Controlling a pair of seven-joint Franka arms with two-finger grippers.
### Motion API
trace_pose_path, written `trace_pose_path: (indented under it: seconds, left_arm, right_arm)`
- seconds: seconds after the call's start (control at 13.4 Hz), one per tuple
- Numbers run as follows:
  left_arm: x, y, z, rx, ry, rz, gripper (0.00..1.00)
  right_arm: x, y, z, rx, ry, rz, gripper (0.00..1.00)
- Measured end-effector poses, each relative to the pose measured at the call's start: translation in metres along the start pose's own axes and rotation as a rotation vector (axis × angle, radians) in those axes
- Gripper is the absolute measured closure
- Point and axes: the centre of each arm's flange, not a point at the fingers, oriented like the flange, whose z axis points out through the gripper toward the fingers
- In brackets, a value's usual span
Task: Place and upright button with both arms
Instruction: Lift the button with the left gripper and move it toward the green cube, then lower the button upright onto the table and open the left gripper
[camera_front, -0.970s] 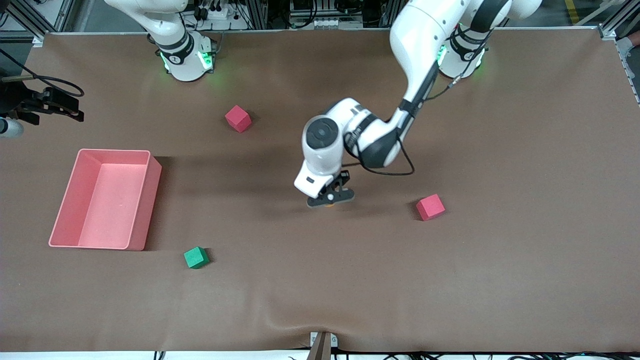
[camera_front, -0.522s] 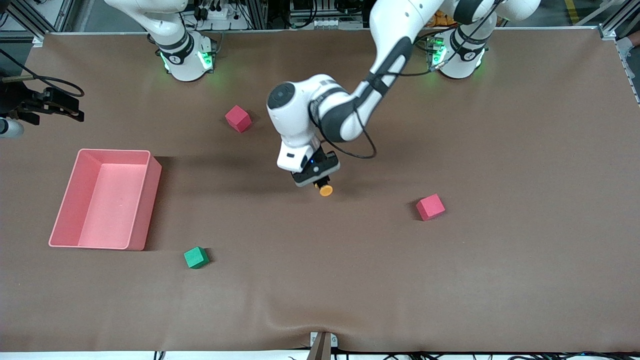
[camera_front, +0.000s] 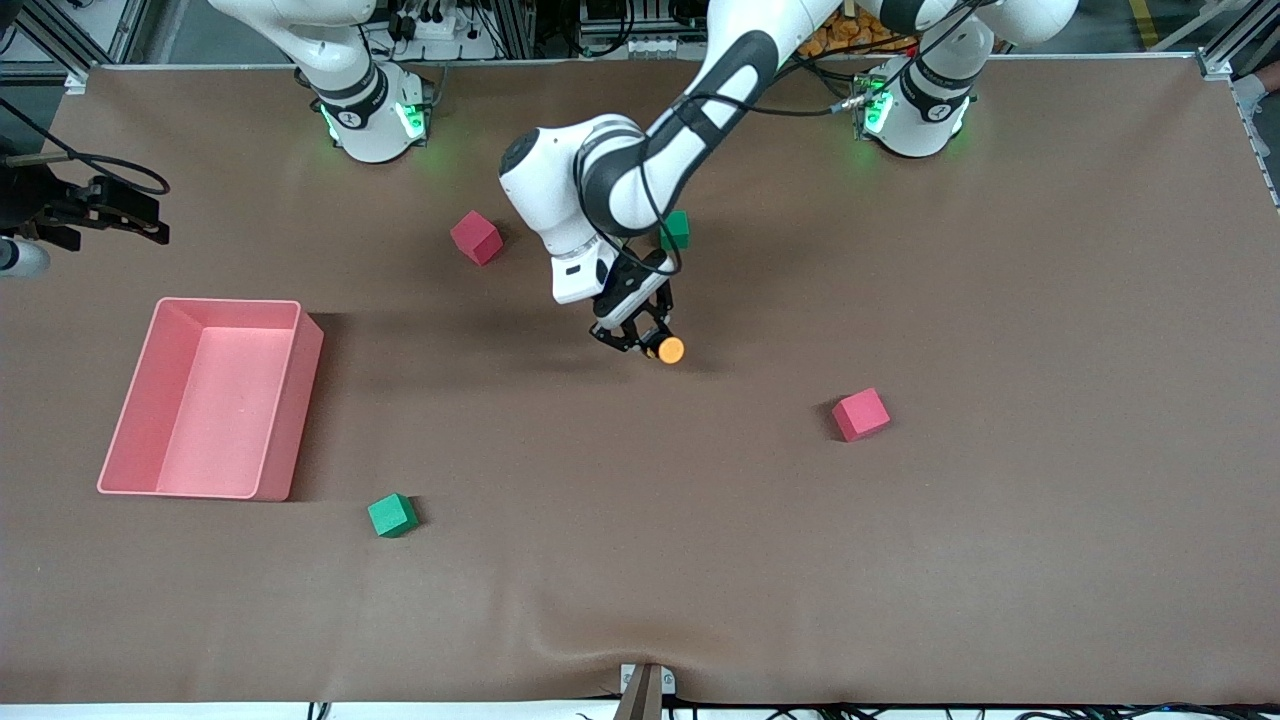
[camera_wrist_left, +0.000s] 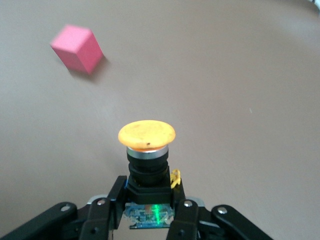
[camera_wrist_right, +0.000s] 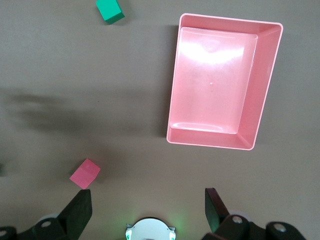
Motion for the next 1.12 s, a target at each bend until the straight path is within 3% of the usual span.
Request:
trace_pose_path:
  seconds: [0.3,0.6,0.9,1.12]
  left_arm:
    - [-0.039,-0.007,0.015,-0.019,0.165,-0.036,0.59]
    - [-0.073,-0.009,0.04,-0.065,0.268,-0.106,0.59]
    - [-0.13,-0.021,0.061,-0.133,0.373,-0.104,0.59]
    - [-0.155,-0.032,0.077,-0.14,0.44,-0.09,0.59]
  right_arm:
    - [0.001,0.001,0.002,0.001,-0.004,0.001,0.0]
    - [0.002,0.0,0.001,0.0,0.004,0.0,0.0]
    - [0.005,-0.001,-0.002,-0.003,0.034,0.008,0.0]
    - [0.007,-0.021,-0.002,-0.007,0.039,0.075,0.0]
